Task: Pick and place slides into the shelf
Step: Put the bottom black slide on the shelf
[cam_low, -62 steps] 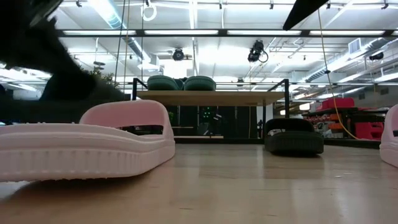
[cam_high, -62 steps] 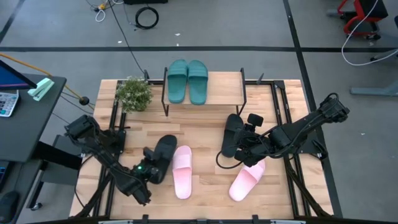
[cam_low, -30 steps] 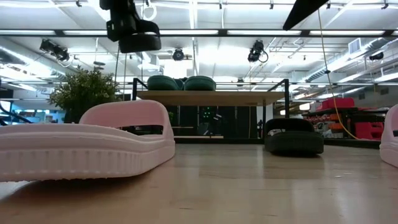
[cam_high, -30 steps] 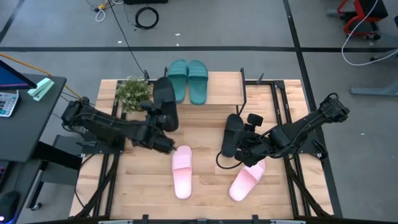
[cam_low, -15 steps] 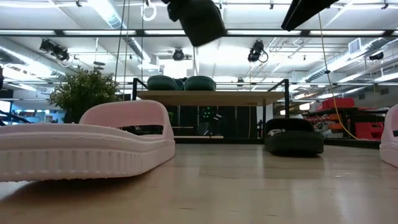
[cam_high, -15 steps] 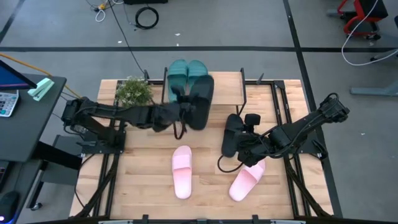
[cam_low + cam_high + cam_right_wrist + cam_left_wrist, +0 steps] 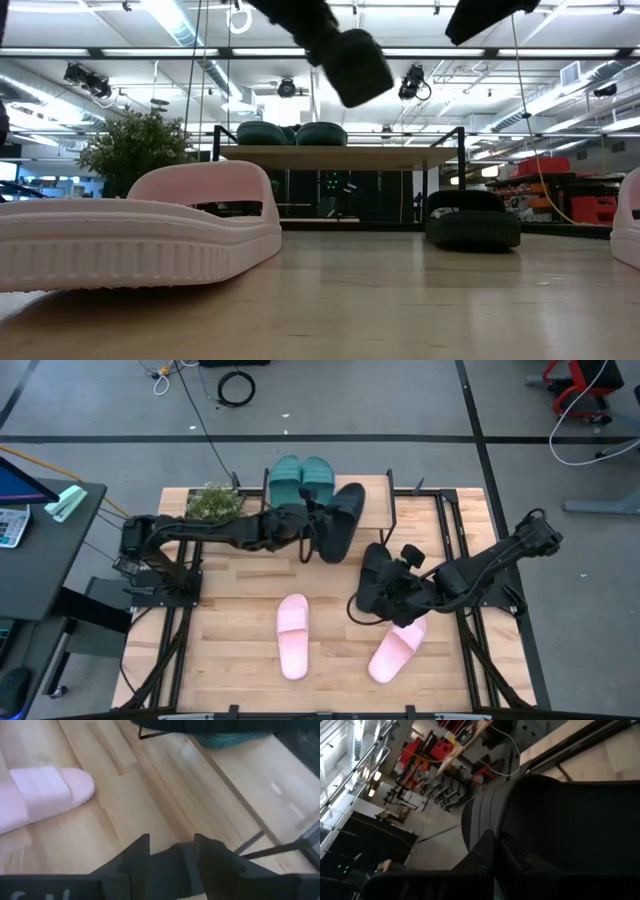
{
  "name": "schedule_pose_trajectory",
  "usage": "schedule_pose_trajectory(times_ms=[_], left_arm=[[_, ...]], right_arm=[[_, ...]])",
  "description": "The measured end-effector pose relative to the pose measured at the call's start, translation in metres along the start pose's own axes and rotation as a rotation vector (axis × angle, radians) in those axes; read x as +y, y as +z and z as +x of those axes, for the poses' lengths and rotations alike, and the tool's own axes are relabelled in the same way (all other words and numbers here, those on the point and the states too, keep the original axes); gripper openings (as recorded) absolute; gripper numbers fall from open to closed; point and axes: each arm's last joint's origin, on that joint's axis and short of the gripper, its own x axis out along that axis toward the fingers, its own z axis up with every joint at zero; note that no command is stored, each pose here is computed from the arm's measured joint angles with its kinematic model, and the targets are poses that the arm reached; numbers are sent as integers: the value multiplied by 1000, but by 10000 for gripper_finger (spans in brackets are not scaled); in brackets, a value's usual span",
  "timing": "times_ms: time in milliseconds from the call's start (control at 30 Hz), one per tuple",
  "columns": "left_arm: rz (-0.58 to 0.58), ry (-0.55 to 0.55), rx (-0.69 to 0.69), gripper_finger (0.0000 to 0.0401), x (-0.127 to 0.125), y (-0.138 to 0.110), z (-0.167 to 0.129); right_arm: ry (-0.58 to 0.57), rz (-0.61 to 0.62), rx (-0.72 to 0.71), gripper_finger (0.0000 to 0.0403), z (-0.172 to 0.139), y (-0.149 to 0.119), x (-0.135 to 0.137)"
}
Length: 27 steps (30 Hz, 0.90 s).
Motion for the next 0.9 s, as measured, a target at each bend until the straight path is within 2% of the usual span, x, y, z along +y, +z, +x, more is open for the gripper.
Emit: schedule_pose_trajectory(times_ms=[200,300,500,600,900], left_arm=[[-24,44,2,11,18,29,37],[-32,32,74,11,26,31,61],[-92,25,160,11,28,18,103],[-66,29,184,11,22,6,121],[-135,55,293,11,34,-35,147]], right_arm=[[28,74,-93,160,-24,17,-21],[56,121,-132,160,-37,22,-33],[86,160,-161,160,-52,21,-53],[95,161,-172,160,-56,22,-58],[94,143,-173,160,-57,21,-61]])
